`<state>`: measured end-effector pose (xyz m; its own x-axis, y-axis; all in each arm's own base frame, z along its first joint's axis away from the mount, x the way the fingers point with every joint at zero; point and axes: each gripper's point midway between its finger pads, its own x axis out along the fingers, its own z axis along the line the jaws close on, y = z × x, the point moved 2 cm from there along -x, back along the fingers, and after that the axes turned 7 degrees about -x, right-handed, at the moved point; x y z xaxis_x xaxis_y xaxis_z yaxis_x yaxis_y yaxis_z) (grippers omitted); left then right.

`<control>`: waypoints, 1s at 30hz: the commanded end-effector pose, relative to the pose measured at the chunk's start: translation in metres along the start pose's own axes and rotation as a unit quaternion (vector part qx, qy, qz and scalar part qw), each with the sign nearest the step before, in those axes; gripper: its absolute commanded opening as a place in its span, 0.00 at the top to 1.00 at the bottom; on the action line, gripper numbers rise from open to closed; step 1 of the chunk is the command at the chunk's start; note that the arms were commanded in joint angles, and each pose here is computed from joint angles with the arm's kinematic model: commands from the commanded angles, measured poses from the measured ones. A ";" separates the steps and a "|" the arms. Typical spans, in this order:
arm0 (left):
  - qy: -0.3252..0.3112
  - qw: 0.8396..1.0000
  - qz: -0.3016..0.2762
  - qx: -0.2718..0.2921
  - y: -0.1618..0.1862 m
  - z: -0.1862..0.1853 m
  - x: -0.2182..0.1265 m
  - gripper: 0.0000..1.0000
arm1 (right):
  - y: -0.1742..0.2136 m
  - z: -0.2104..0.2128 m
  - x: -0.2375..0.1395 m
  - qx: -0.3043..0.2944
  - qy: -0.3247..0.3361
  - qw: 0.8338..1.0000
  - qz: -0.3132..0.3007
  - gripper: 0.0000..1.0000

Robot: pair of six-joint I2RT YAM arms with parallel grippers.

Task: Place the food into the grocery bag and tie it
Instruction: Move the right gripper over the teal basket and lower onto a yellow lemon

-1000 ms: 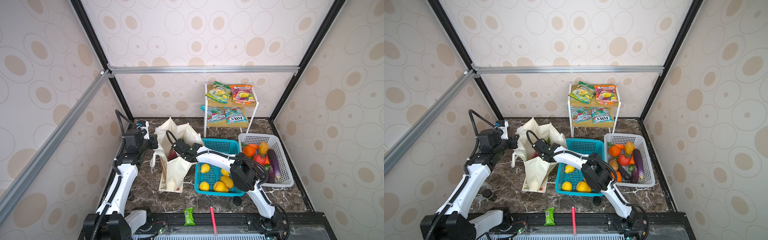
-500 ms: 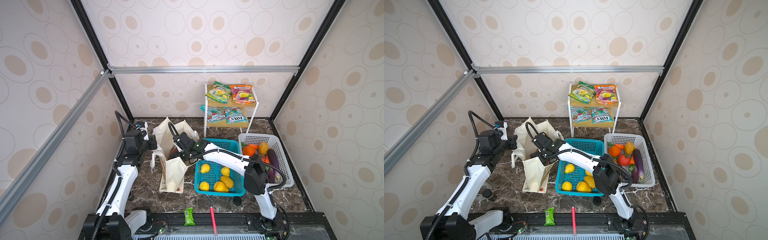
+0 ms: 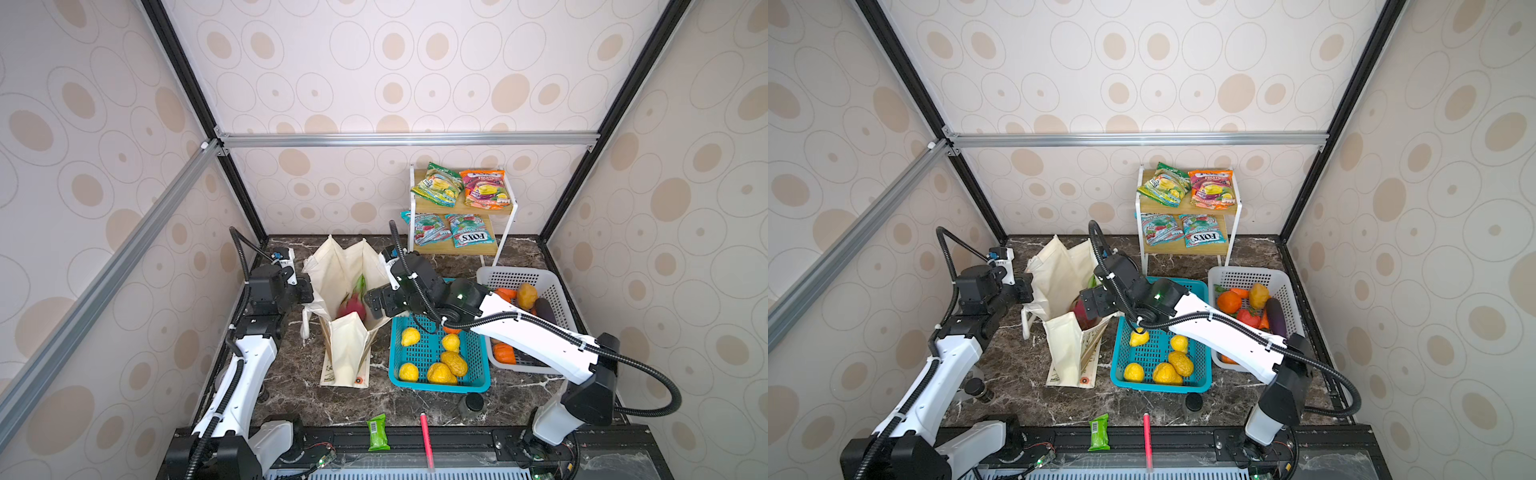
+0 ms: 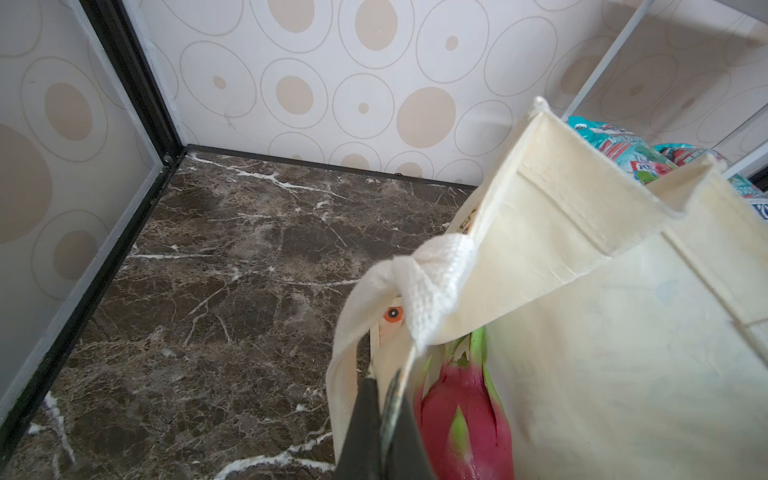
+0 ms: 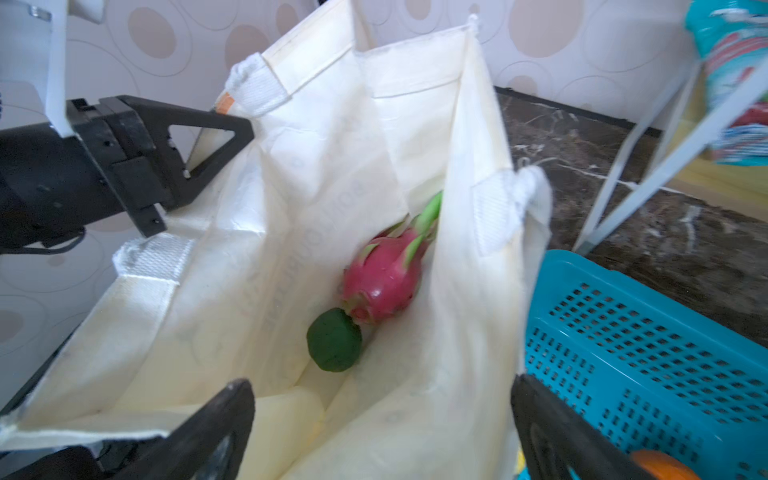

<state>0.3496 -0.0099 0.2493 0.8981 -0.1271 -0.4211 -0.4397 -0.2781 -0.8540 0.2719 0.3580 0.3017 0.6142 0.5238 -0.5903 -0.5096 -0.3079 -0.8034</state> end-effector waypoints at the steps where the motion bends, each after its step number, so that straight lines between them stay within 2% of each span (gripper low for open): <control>1: -0.002 1.000 -0.002 0.009 0.002 0.002 -0.004 1.00 | 0.021 -0.030 -0.015 -0.015 0.076 0.997 0.012 0.00; 6: 0.000 1.000 0.001 0.006 0.005 0.002 -0.003 1.00 | 0.058 -0.073 -0.035 0.021 0.147 0.988 0.032 0.00; 9: 0.002 1.000 -0.002 0.006 0.004 0.001 -0.004 1.00 | 0.090 -0.099 -0.039 0.055 0.186 0.977 0.085 0.00; 14: 0.000 1.000 -0.002 0.004 0.005 0.002 -0.004 1.00 | 0.138 -0.118 -0.035 0.065 0.232 0.957 0.159 0.00; 20: 0.000 1.000 -0.003 0.004 0.006 0.002 -0.004 1.00 | 0.180 -0.110 -0.016 0.090 0.217 0.946 0.223 0.00; 26: -0.001 1.000 -0.001 0.003 0.007 0.002 -0.004 1.00 | 0.186 -0.081 0.016 0.125 0.123 0.963 0.207 0.00; 30: -0.002 1.000 -0.003 0.004 0.006 0.003 -0.005 1.00 | 0.179 -0.070 0.029 0.144 0.089 0.968 0.187 0.00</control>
<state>0.3473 -0.0093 0.2484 0.9055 -0.1227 -0.4063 -0.4244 -0.2778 -0.8618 0.2359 0.2399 0.1333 0.4369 0.1630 -0.8846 -0.8484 -0.2521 -0.4654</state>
